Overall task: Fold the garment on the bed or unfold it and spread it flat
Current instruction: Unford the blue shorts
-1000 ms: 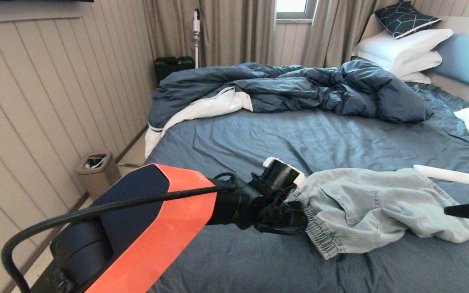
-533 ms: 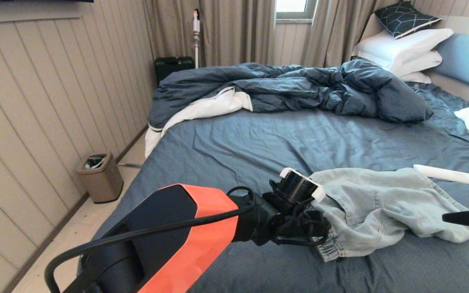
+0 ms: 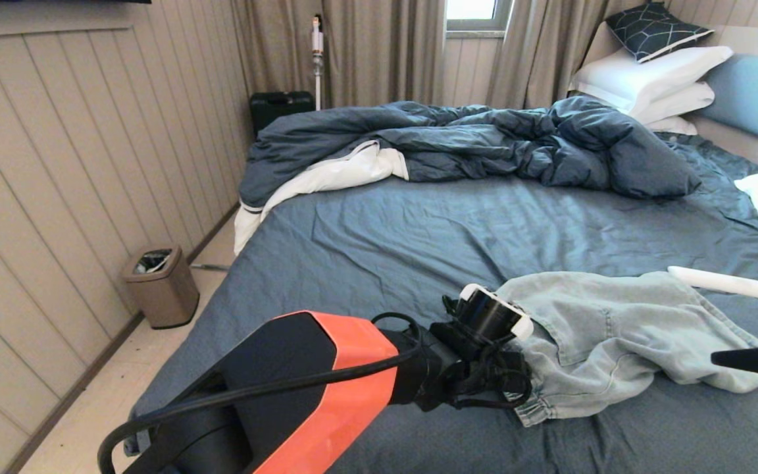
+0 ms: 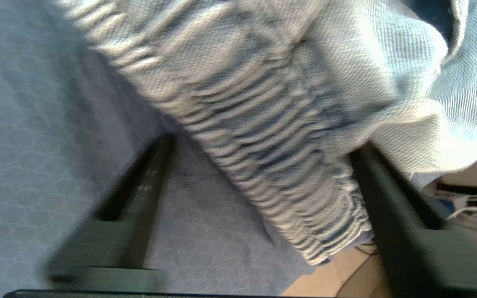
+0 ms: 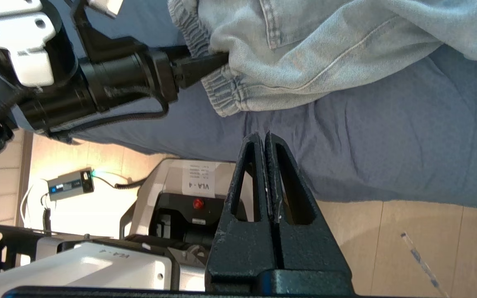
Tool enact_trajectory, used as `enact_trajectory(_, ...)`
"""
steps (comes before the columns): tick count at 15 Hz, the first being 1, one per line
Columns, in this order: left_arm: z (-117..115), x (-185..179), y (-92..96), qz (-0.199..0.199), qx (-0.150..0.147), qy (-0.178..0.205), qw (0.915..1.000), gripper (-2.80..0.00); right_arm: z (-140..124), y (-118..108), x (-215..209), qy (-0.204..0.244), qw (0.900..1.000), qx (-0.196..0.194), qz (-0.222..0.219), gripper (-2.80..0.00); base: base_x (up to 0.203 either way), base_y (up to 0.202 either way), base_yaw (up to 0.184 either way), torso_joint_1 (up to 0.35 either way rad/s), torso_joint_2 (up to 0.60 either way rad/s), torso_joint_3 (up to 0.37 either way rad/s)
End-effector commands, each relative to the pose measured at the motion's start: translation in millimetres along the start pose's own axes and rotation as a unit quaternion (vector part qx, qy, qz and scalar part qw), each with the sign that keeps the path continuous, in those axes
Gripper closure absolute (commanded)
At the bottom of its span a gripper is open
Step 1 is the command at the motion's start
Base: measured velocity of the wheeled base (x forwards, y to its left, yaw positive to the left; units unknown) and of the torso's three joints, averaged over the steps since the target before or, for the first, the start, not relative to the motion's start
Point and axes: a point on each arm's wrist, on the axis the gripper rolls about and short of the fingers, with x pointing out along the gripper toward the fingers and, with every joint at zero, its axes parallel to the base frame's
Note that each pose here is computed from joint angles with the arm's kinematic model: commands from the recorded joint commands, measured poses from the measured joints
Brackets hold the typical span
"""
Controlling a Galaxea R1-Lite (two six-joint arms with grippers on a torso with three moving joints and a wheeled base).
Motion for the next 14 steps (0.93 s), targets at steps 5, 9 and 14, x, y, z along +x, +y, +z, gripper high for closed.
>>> enact_trajectory(5,0.8,-0.6,-4.6,-0.012,0.019,-0.008,0.9997,0.0,0.1,1.4,-2.4,-0.009,1.0,-0.008,0.004,0.0,0.0,0.0,0.0,0.0,0.0,0.0)
enact_trajectory(9,9.6,-9.0,-7.5,-0.017,0.019,-0.02,0.9995,0.0,-3.0,2.9,-5.6,-0.015,1.0,-0.013,0.005,0.0,0.0,0.0,0.0,0.0,0.0,0.0)
enact_trajectory(14,45.7,-45.4,14.5,0.023,-0.052,-0.027,0.998,0.0,-2.5,4.9,-9.8,-0.031,0.999,-0.026,0.004,0.0,0.0,0.0,0.0,0.0,0.0,0.0)
